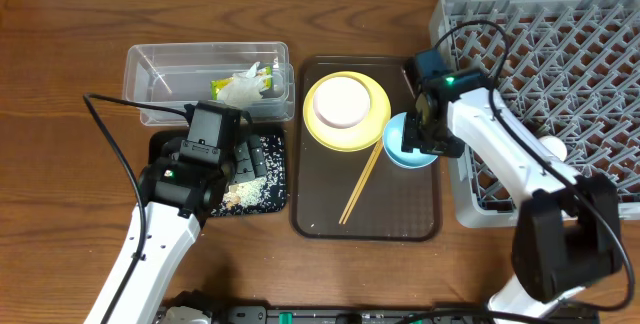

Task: Sort waste into correct bins and load items into the dishwasher rack
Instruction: 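Move the right gripper to the light-blue bowl and grip its rim, then lift the light-blue bowl with the right gripper toward the rack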

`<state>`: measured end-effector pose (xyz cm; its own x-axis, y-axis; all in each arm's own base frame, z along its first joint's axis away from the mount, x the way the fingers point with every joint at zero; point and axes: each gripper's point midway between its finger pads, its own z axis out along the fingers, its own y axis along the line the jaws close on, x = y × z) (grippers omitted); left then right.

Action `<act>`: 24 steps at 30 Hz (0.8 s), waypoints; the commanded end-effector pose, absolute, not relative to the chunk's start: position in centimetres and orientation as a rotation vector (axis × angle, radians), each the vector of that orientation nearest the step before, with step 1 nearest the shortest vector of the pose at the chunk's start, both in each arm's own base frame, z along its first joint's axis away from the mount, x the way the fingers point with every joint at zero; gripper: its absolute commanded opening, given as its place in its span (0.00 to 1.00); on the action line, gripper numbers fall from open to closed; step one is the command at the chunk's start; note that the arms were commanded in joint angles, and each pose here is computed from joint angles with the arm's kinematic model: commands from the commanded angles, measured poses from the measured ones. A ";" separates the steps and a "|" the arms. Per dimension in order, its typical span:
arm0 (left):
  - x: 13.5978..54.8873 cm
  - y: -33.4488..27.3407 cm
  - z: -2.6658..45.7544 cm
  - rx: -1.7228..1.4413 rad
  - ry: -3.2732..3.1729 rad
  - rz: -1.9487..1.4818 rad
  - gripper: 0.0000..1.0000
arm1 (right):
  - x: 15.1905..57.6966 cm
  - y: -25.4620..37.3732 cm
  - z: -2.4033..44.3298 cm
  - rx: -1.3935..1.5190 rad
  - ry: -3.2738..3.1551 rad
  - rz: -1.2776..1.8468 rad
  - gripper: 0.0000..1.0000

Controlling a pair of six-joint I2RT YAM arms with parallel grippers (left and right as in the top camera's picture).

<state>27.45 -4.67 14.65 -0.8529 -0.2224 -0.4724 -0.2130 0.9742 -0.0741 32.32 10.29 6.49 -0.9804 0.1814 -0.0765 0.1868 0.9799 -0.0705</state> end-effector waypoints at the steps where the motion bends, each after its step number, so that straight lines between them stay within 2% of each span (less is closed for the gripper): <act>1: 27.6 -4.3 15.1 -0.332 2.607 -0.014 0.93 | 32.6 9.7 5.5 0.354 3.045 -0.211 0.60; 4: 27.6 -4.3 15.1 -0.332 2.607 -0.014 0.93 | 32.5 9.7 4.4 0.352 3.076 -0.231 0.60; 8: 27.6 -4.3 15.1 -0.332 2.607 -0.014 0.93 | 32.3 9.7 3.5 0.351 3.097 -0.251 0.55; 12: 27.6 -4.3 15.1 -0.332 2.607 -0.014 0.93 | 32.5 9.8 3.3 0.351 3.092 -0.247 0.36; 13: 27.6 -4.3 15.1 -0.332 2.607 -0.014 0.93 | 32.6 9.8 3.3 0.351 3.090 -0.245 0.34; 19: 27.6 -4.3 15.1 -0.332 2.607 -0.014 0.93 | 32.2 9.7 3.0 0.376 3.097 -0.254 0.32; 24: 27.6 -4.3 15.1 -0.331 2.608 -0.019 0.93 | 31.2 9.3 2.3 0.420 3.115 -0.280 0.26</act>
